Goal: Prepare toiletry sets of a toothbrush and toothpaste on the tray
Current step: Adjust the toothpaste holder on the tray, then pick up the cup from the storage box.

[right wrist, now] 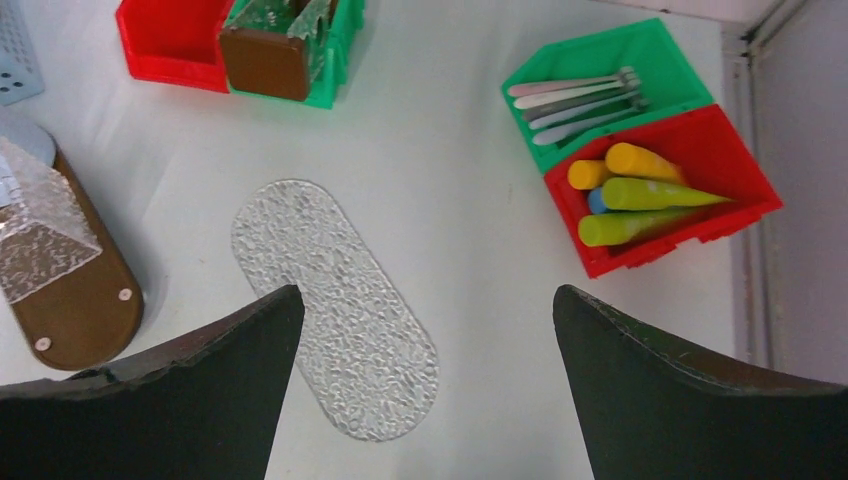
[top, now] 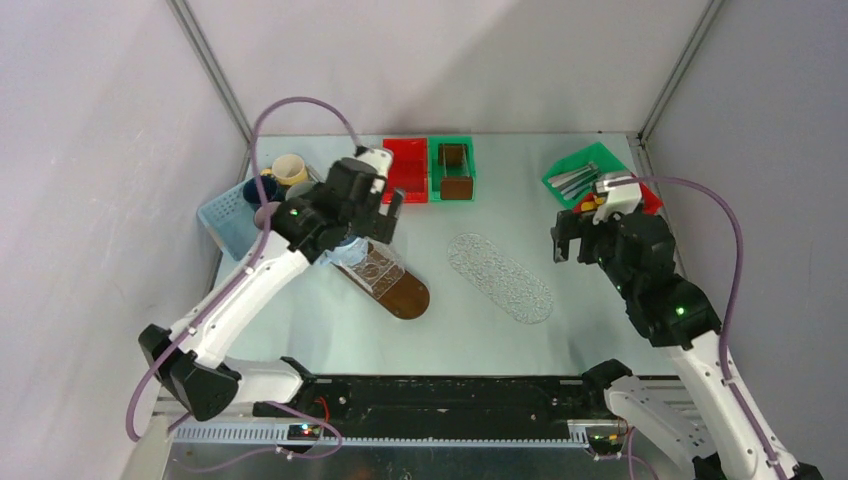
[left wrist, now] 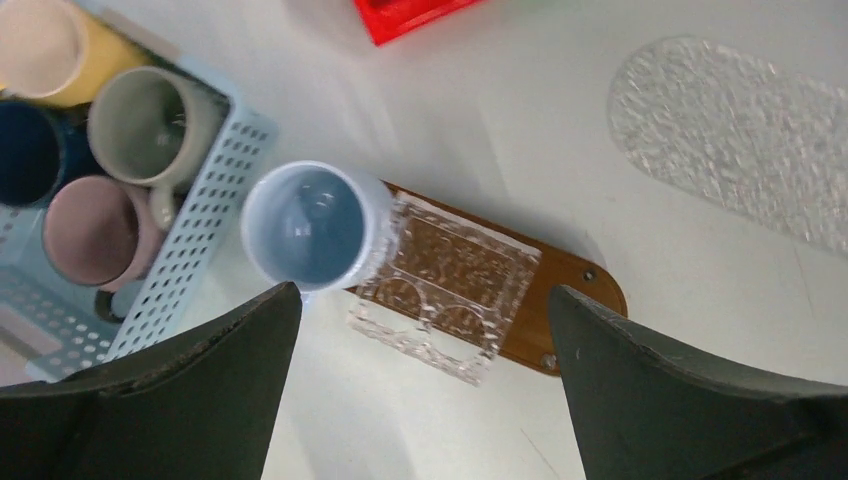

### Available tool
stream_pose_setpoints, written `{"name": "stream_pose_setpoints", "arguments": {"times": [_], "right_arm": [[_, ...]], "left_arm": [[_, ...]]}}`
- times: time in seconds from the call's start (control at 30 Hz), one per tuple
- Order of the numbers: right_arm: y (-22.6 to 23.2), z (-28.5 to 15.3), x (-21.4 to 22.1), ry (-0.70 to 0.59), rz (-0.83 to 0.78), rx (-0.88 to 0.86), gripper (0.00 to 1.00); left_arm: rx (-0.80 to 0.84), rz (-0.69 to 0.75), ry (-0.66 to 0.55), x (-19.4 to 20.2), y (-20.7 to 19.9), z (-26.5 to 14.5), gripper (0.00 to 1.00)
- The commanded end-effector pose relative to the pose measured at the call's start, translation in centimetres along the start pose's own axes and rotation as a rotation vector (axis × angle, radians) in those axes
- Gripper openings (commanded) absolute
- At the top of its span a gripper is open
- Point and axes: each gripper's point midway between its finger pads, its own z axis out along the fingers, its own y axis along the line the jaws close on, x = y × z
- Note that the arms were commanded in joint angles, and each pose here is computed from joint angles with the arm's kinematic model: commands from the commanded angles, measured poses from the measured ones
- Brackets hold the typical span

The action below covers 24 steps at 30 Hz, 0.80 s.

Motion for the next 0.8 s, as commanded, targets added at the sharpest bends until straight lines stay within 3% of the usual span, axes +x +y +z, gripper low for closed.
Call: {"name": "stream_pose_setpoints", "arguments": {"times": [0.0,0.43,0.77], "right_arm": [[-2.5,-1.3,0.2,-0.035,-0.049,0.108,0.98],[-5.0,-2.4,2.3,-0.225,-0.007,0.223,0.98],[-5.1,-3.2,2.9,-0.335,0.027,0.211,0.95]], "left_arm": [[-0.087,-0.159,-0.065,-2.2,4.6,-1.6,1.00],[-0.430,-0.474,-0.021,0.2,19.2,-0.4,0.97],[-0.531,-0.643,0.155,5.6,26.9,3.7,0.88]]}}
